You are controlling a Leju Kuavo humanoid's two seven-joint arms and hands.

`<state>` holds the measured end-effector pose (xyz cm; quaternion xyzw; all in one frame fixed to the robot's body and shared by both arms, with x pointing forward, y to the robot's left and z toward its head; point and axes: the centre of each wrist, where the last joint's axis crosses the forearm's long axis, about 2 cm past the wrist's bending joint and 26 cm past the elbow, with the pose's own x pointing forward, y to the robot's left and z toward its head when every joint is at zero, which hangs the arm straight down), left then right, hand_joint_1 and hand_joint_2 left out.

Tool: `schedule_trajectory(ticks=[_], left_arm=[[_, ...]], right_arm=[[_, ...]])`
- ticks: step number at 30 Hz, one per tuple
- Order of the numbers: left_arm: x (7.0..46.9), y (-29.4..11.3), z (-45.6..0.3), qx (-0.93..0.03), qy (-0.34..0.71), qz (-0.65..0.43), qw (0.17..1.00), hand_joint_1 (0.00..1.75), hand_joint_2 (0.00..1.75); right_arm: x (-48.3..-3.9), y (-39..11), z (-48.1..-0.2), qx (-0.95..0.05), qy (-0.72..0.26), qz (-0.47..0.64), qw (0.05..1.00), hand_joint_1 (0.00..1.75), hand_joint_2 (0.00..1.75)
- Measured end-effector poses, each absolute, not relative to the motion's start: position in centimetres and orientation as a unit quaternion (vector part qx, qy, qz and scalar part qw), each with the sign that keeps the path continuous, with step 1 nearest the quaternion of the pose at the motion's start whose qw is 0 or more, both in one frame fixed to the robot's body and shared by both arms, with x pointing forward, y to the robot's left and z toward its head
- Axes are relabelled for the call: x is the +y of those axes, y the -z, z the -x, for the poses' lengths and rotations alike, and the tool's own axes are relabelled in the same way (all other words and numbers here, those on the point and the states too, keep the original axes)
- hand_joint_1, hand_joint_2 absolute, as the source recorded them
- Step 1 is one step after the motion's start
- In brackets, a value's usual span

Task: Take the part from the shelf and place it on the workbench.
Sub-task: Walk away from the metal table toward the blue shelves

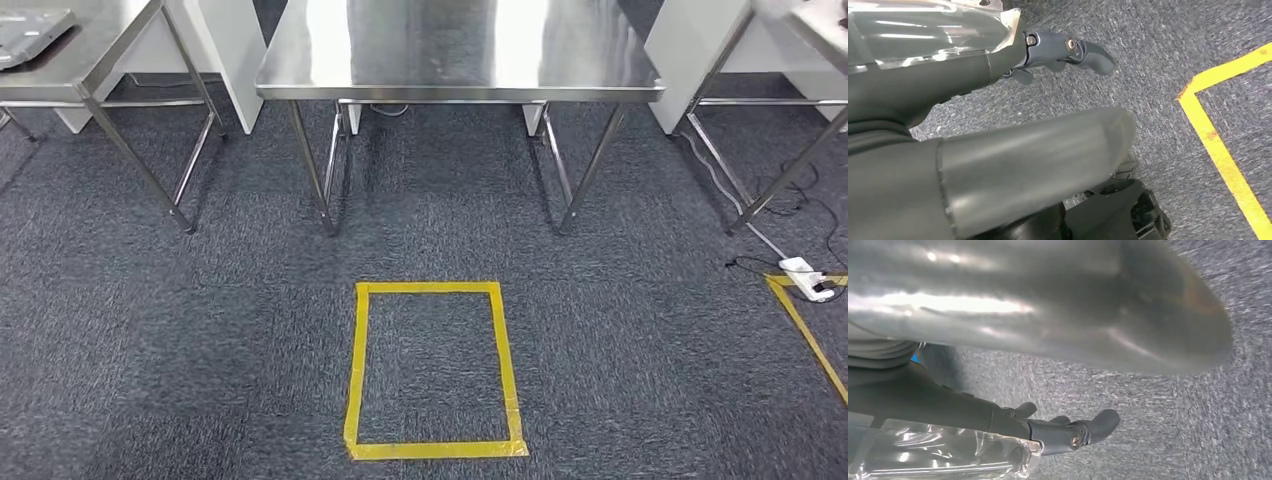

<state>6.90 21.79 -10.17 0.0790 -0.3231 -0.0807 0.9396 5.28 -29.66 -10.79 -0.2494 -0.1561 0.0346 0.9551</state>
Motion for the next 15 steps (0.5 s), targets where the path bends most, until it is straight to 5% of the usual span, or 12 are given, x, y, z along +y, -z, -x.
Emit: schedule_trajectory(ticks=[15], left_arm=[[22.1,10.18,-7.1,-0.323,0.086,-0.078,0.939,0.0,0.0]], right_arm=[[-29.5,10.8,-5.19,-0.153,-0.029,0.249,0.956,0.0,0.0]])
